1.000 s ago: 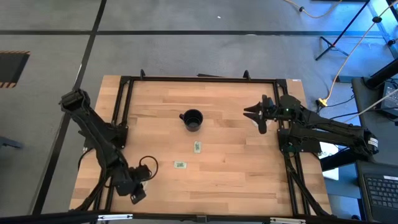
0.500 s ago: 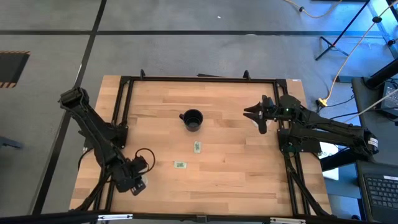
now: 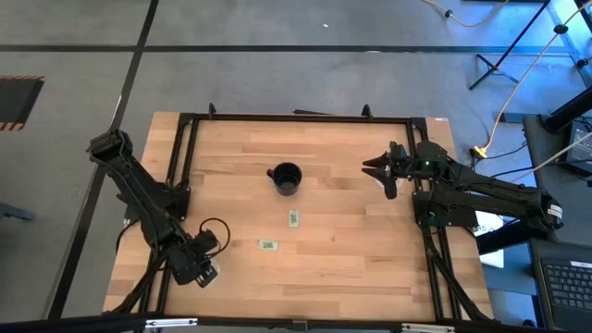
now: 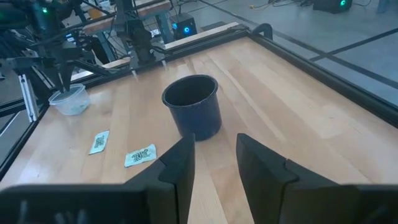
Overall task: Pick and place Stevia / Truvia into bins
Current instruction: Put the stevia packet into the square transparent container
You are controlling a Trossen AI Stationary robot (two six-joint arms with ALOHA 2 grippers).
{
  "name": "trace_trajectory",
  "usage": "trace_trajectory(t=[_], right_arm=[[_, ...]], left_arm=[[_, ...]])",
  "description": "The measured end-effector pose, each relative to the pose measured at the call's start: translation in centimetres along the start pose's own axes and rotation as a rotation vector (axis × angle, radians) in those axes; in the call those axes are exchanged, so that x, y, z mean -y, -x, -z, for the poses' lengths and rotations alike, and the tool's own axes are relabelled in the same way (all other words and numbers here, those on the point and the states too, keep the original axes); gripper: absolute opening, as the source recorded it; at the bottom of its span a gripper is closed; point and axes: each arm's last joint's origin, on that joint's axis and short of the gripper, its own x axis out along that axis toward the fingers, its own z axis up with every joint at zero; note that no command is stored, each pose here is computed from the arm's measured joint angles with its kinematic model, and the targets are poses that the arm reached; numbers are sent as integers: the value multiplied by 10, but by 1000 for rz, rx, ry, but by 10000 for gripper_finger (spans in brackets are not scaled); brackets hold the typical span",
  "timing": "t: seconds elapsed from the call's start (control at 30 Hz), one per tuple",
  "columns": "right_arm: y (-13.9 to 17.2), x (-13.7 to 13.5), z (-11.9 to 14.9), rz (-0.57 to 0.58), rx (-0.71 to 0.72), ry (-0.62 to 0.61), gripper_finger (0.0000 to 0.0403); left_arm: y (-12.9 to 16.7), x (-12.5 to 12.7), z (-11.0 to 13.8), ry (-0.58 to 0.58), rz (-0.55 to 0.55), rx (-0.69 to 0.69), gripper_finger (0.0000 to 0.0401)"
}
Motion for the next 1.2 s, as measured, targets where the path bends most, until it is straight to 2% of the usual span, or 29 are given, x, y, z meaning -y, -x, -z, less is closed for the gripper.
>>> trace_trajectory(t=[0.13, 0.33, 0.5, 0.67, 0.8, 0.93, 1.2], right_arm=[[0, 0, 0, 0, 0, 0, 122], [0, 0, 0, 0, -1, 0, 122], [0, 0, 0, 0, -1, 0, 122], [0, 0, 0, 0, -1, 0, 122], [0, 0, 0, 0, -1, 0, 122], [0, 0, 0, 0, -1, 0, 122], [0, 0, 0, 1, -2, 5, 122]], left_arm=[[3, 2, 0, -56, 28, -7, 67], [20, 9, -2, -84, 114, 47, 60], [34, 13, -12, -147, 183, 228, 55], [33, 21, -37, -260, 189, 394, 60], [25, 30, -66, -380, 163, 467, 79], [13, 31, -87, -536, 93, 435, 99], [-16, 25, -124, -533, -4, 347, 111]])
